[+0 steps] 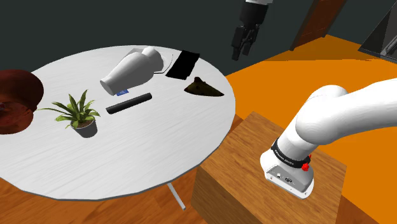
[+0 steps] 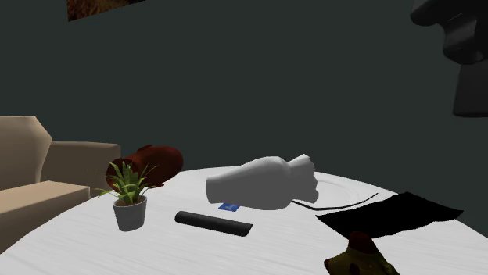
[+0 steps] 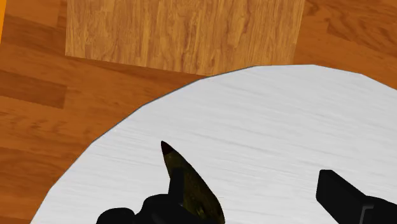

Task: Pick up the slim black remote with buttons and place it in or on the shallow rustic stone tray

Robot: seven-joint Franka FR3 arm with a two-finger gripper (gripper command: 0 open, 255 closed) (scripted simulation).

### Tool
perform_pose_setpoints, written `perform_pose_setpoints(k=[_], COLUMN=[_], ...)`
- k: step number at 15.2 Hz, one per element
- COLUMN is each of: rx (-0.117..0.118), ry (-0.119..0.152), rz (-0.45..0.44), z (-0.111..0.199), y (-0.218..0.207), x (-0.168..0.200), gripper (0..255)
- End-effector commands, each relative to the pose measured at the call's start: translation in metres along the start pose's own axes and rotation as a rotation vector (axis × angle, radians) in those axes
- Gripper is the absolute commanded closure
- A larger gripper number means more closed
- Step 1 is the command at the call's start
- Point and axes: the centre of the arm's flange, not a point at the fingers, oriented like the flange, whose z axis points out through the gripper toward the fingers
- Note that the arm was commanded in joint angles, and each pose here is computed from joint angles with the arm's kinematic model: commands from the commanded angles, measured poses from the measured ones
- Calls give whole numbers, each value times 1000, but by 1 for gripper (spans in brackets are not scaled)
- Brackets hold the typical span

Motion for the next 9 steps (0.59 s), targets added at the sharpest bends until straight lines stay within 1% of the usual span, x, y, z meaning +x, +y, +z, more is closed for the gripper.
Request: perform_pose_setpoints(k=[1, 9], rx=[0, -36], ry=[0, 3], rz=[0, -262], z=[0, 42], y=[0, -25], x=[0, 93], gripper=[0, 0])
